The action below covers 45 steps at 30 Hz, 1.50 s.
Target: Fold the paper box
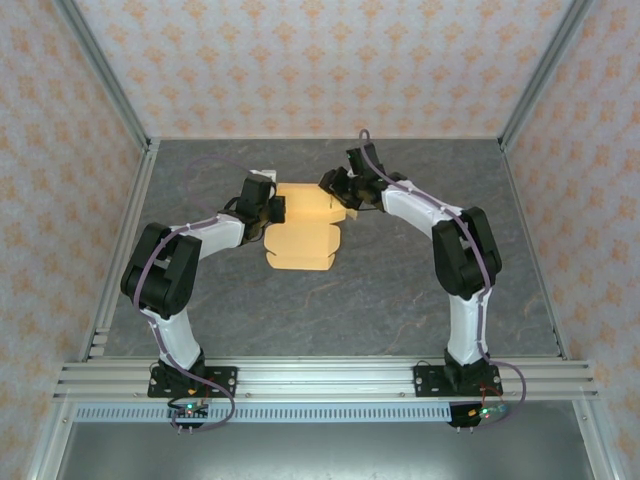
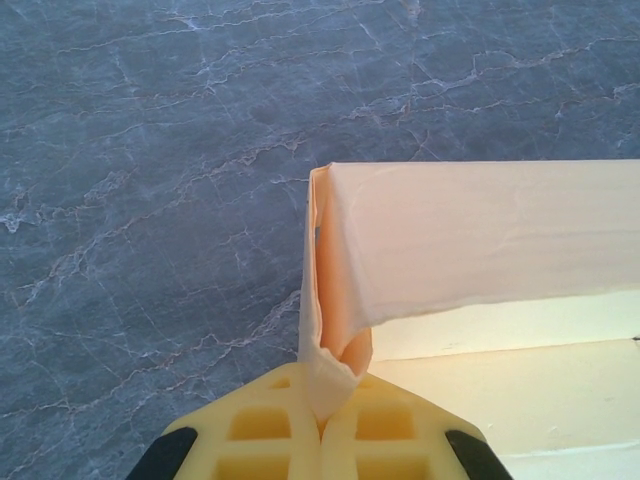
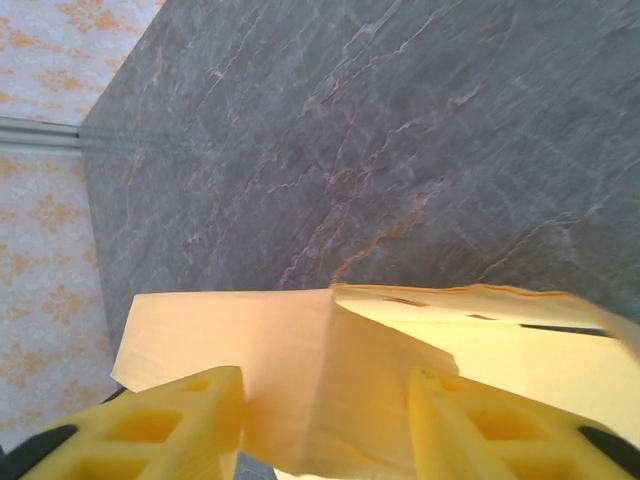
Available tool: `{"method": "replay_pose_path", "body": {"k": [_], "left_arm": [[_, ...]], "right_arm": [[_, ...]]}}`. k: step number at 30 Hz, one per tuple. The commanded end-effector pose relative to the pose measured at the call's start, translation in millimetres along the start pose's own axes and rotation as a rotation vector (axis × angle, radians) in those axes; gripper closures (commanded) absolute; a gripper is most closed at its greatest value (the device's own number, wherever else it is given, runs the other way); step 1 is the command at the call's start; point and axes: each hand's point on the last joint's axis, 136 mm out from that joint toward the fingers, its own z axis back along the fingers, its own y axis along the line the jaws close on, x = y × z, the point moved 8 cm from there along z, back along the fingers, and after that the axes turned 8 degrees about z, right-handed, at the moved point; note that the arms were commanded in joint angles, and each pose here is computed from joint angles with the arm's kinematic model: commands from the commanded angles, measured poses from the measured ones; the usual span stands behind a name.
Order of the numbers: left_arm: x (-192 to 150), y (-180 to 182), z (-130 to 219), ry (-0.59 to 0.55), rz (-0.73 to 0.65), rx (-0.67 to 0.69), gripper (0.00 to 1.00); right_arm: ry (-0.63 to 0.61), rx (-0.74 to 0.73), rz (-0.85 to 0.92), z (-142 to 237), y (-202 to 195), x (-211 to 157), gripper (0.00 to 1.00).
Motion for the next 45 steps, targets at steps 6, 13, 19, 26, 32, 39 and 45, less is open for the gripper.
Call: {"method": "replay_pose_path", "body": {"k": [6,13,19,26,32,39,45], "left_arm": [[10.7,-5.3,12.6,-0.041,-0.01,-0.006,1.0],[11.6,-4.6,12.9,-0.045,-0.014,0.003,1.0],[12.3,-5.6,12.0,-0.042,-0.014,-0.001,1.0],[11.9,-5.8,11.3,-0.038,-0.009,-0.006,1.0],[12.6,-6.8,13.0,-0.038,-0.009,-0.011,1.0],[12.1,-7.3,12.9,-0.04,-0.013,-0.023,1.0],[11.4,-7.0,12.0,-0.037,-0.013,-0.023,1.0]], "right_arm": [[-0.045,0.07,-0.023,2.5,15.8,10.2,0.66],[-0.084,-0.038,0.086,37.2,2.0,10.9,0.39],[-0.098,-0.102,0.194,66.7,-15.5,-14.3,0.31],[-0.059,-0.143,0.292,37.0,-28.0,-54.7,0.37],[-0.085,-0.216,0.285,15.0,-33.7,-55.5,0.4],[-0.137,-0.272,0.234,6.2,-47.8,-49.0,0.39],[-0.131,-0.226,0.215,-5.9,-47.3,-44.0,0.36]]}}
